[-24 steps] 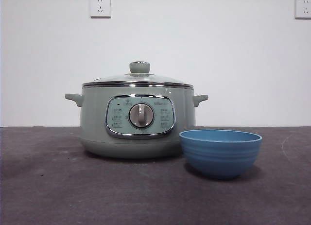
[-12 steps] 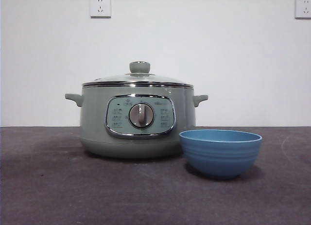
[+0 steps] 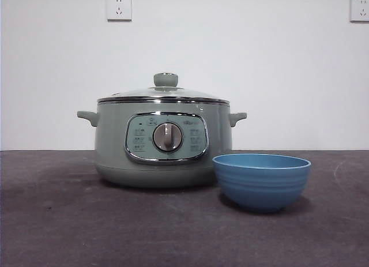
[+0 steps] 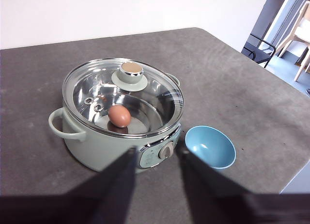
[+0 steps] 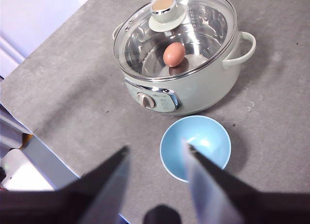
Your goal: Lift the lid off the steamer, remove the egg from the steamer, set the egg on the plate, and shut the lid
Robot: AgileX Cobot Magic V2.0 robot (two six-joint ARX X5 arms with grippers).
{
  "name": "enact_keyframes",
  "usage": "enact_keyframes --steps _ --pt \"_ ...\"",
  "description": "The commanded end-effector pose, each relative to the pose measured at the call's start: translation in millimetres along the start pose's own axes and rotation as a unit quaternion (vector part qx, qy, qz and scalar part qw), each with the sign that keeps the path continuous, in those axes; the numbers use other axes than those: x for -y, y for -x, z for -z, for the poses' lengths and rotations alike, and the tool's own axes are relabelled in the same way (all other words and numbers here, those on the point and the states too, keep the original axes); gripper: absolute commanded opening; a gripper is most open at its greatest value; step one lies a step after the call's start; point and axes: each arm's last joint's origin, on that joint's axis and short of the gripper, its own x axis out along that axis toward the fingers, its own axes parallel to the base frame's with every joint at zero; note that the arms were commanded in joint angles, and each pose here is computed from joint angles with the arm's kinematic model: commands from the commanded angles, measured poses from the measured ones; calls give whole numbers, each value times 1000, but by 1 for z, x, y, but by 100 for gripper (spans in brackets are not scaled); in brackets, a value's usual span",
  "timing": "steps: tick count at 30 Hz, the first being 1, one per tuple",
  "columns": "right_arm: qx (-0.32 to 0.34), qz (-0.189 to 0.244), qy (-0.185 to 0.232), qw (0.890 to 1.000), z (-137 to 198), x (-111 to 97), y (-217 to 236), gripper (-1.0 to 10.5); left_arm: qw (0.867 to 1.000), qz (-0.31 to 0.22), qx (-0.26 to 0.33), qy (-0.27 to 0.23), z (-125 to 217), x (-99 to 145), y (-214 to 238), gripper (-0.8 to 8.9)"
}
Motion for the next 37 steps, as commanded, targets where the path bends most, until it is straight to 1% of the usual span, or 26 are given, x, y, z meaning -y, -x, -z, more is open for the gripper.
enact_keyframes --steps 1,11,18,23,29,37 --pt "1 0 4 1000 -1 0 0 604 1000 1 3 -9 -1 0 1 598" --pt "2 2 4 1000 -1 0 0 603 1000 1 14 -18 -5 -3 -4 598" --pt "14 3 11 1000 -4 0 0 603 999 24 25 -37 -20 -13 -28 598" --pt "8 3 6 1000 -4 2 -3 603 998 39 19 -50 -35 -21 -65 598" --pt "3 2 2 1000 -4 4 -5 603 997 49 9 -67 -41 -28 -124 598" --pt "-3 2 -2 1000 -3 4 -6 599 994 11 35 -100 -40 -35 -197 598"
